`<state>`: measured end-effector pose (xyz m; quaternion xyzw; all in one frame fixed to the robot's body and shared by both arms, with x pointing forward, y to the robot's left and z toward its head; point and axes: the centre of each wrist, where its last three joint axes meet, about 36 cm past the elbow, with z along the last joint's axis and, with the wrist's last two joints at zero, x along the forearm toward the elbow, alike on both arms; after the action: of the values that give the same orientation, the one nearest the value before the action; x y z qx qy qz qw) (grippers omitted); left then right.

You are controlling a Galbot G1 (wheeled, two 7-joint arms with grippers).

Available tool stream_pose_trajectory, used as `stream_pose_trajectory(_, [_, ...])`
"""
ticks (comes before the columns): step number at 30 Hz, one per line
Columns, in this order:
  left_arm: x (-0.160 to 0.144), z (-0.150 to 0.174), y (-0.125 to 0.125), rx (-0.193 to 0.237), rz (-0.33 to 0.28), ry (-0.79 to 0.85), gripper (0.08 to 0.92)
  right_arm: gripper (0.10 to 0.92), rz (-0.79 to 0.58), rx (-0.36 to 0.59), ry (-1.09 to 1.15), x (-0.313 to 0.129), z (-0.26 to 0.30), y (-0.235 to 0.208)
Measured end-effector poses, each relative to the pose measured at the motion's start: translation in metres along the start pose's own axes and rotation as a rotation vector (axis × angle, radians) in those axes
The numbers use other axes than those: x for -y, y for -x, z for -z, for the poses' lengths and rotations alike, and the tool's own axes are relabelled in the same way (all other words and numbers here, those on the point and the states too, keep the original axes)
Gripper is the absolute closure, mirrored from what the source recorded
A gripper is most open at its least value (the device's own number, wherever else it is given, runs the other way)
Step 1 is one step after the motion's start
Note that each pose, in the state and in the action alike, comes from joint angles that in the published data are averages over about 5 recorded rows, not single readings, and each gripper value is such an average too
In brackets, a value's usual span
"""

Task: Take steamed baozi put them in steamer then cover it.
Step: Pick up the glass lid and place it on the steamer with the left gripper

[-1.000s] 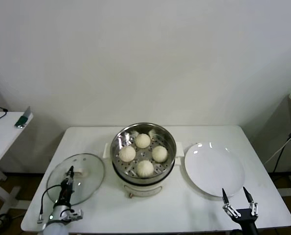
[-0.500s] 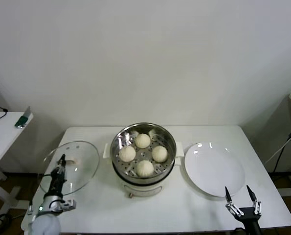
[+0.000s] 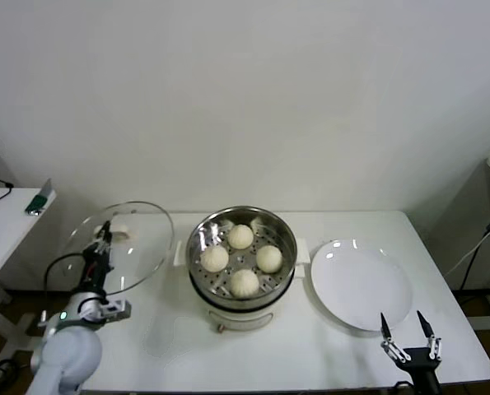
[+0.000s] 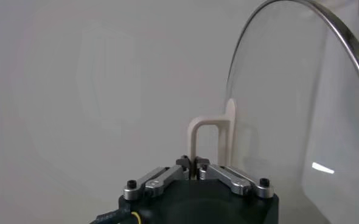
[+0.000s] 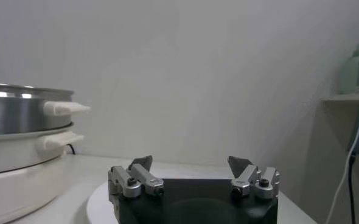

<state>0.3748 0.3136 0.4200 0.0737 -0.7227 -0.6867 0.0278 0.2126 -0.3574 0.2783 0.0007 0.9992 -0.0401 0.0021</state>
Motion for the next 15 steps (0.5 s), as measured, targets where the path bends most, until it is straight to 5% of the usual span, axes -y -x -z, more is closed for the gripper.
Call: stream_pose_trajectory(15, [-0.029, 0.130, -0.032, 0.065, -0.067, -0.061, 0.865, 0.200, -0.014, 0.003, -0.005, -0.001, -0.010, 0.005])
